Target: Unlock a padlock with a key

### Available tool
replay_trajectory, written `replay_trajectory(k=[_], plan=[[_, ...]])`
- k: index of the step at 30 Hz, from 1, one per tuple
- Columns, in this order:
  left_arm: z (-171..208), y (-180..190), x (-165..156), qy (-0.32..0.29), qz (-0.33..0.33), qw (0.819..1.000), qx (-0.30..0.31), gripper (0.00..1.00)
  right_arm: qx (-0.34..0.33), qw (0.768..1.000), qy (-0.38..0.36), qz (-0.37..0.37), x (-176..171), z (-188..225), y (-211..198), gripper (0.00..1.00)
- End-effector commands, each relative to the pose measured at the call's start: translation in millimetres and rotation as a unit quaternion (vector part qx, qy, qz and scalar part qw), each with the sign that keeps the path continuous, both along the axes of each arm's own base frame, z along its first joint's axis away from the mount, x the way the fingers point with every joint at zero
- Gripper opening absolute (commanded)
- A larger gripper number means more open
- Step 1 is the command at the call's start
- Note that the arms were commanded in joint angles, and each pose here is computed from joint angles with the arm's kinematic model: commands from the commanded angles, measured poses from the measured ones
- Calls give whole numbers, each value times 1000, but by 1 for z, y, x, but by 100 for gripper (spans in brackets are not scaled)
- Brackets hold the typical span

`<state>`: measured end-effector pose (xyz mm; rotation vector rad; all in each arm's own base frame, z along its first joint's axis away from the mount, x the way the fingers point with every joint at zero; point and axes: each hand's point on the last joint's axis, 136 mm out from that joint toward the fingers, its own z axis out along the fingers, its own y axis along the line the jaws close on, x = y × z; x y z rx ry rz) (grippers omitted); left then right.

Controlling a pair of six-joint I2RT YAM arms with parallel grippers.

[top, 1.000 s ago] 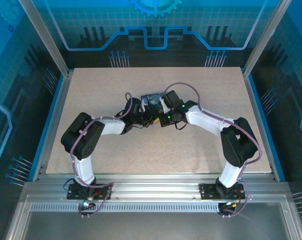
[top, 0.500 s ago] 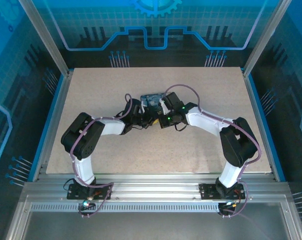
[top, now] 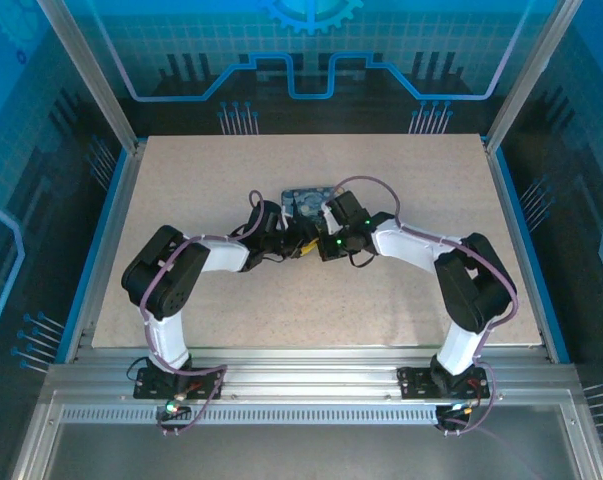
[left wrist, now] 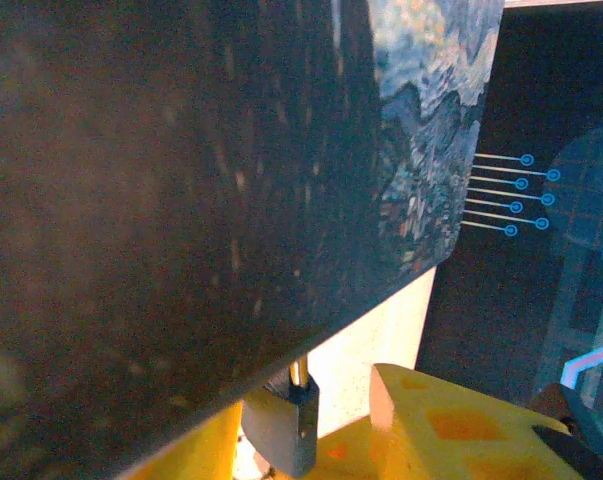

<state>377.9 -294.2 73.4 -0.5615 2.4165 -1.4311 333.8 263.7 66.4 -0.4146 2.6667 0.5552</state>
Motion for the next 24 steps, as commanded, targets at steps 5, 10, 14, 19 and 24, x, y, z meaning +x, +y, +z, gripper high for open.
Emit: replay_trajectory(k=[5,10,14,19,24], plan=[[20,2,-2,-33,1,999,-12,41,18,1000,12,4,-3,-9,-3,0],[20,9,-3,-33,9,999,-9,43,26,1000,8,13,-2,-6,-4,0],[23,19,-3,-39,21,999,0,43,26,999,6,24,-2,-4,-5,0],[24,32,-5,-45,29,998,20,44,10,999,7,42,-2,-5,-9,0],[23,41,-4,-47,37,998,22,44,-4,998,14,59,-3,-7,-12,0]])
